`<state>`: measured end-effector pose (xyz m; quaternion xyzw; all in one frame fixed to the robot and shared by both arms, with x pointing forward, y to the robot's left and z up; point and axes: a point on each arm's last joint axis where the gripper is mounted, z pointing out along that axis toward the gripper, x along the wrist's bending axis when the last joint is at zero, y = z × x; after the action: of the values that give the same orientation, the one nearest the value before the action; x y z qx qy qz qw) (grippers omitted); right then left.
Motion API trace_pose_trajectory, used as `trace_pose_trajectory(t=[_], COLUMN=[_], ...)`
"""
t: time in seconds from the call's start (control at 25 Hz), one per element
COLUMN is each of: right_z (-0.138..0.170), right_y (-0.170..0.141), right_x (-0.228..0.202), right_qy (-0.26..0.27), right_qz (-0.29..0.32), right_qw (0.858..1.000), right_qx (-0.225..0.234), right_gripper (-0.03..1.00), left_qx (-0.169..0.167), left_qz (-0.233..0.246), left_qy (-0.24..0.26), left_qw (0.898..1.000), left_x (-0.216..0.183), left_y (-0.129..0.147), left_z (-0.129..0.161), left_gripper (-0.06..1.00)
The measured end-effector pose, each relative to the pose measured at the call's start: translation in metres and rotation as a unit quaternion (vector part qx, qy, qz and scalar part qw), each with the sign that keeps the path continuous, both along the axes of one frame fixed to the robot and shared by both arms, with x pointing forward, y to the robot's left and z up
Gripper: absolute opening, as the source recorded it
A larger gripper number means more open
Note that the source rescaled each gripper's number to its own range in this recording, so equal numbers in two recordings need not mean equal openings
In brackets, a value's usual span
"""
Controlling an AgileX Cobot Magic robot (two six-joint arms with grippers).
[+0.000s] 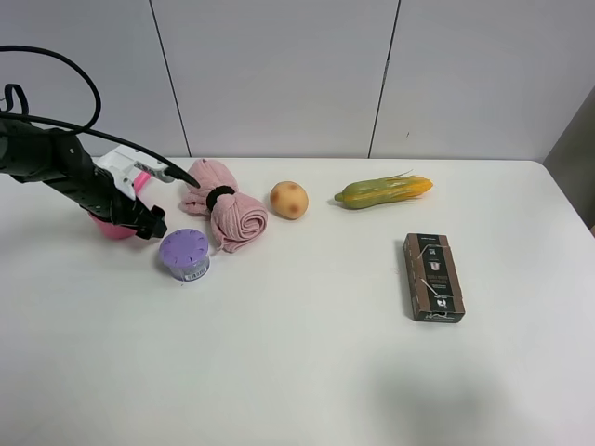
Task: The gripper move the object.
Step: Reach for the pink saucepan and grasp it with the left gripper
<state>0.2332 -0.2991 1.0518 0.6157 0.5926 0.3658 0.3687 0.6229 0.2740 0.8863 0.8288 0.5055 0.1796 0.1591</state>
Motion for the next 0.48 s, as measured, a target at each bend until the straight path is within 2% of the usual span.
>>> trace_pose_trajectory(t=[0.16, 0.28, 0.36, 0.48], right_z=[0.0, 0.0, 0.0, 0.0], right_y=[0.0, 0.0, 0.0, 0.0], right_x=[0.0, 0.0, 0.0, 0.0], right_qy=[0.0, 0.0, 0.0, 0.0], right_qz=[0.0, 0.0, 0.0, 0.0], right_qw=[1.0, 1.0, 1.0, 1.0], right_qx=[0.0, 0.0, 0.0, 0.0], right_gripper=[1.0, 1.0, 1.0, 1.0], left_qx=[0.001, 0.001, 0.001, 0.003], left_qz=[0.001, 0.001, 0.001, 0.001], left_qy=[-0.001, -0.002, -0.004, -0.012], left_qw=[1.0, 1.0, 1.0, 1.0], left_x=[0.0008, 0.0009, 0.0013, 0.0026], left_y=[0.0002, 0.0002, 0.0002, 0.0005], left_z=[-0.0031, -0.003, -0.0028, -0.0021], left_gripper=[0.88, 0.78, 0.62, 0.28])
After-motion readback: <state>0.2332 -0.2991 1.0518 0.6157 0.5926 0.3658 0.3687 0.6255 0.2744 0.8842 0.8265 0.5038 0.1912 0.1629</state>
